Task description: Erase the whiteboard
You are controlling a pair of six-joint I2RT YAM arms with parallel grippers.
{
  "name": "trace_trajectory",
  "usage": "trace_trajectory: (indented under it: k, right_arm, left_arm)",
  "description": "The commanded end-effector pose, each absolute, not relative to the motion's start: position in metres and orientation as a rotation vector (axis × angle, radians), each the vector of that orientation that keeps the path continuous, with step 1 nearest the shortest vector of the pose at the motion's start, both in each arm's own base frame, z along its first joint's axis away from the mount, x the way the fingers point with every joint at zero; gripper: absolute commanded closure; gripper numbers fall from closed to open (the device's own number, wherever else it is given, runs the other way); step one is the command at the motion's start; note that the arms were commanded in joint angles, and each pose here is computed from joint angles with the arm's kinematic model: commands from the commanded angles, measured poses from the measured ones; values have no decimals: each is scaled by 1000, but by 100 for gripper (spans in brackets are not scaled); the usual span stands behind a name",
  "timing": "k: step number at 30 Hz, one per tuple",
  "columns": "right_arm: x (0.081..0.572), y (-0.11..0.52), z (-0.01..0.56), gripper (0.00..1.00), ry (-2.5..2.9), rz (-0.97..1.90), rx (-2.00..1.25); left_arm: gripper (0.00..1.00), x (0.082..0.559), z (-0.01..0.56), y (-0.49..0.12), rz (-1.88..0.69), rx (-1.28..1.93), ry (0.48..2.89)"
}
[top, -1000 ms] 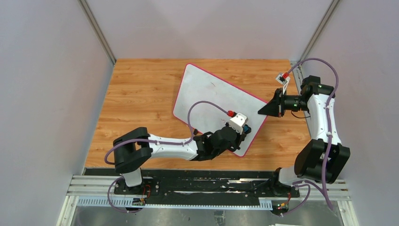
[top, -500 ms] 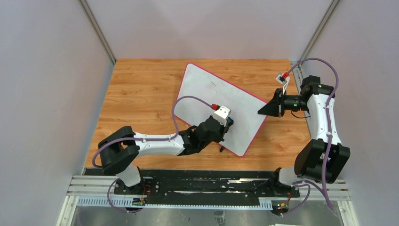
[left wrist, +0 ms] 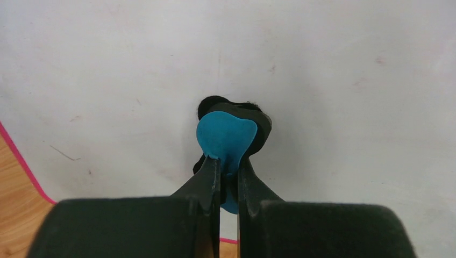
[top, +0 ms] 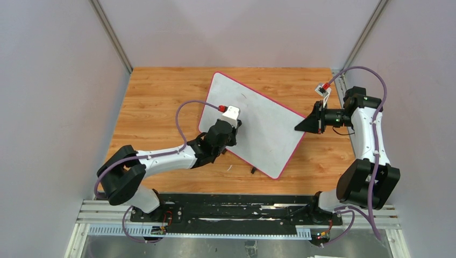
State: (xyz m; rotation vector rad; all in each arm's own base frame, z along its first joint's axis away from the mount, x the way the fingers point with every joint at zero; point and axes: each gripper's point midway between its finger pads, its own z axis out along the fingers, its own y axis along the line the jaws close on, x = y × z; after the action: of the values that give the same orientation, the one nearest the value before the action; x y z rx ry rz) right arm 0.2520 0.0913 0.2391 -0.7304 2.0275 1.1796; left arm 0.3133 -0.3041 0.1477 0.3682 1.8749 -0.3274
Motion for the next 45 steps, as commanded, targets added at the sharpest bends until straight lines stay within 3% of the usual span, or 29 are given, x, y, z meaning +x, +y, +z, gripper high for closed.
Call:
trace_trajectory:
  k: [1,9,32,45]
  right_arm:
    - [243,103,250,99,1980,1222,-788]
    - [242,103,251,99,1983,1221,-788]
    - [242,103,249,99,1984,1228,-789]
    - [241,104,250,100,1979,1226,-792]
  left_arm:
    - [100,319,146,-292,-294,333,1886]
    - [100,305,145,-339,-465,352,1903]
    - [100,189,142,-477,-802,617,1884]
    - [100,211,148,-439,-623,591,1853]
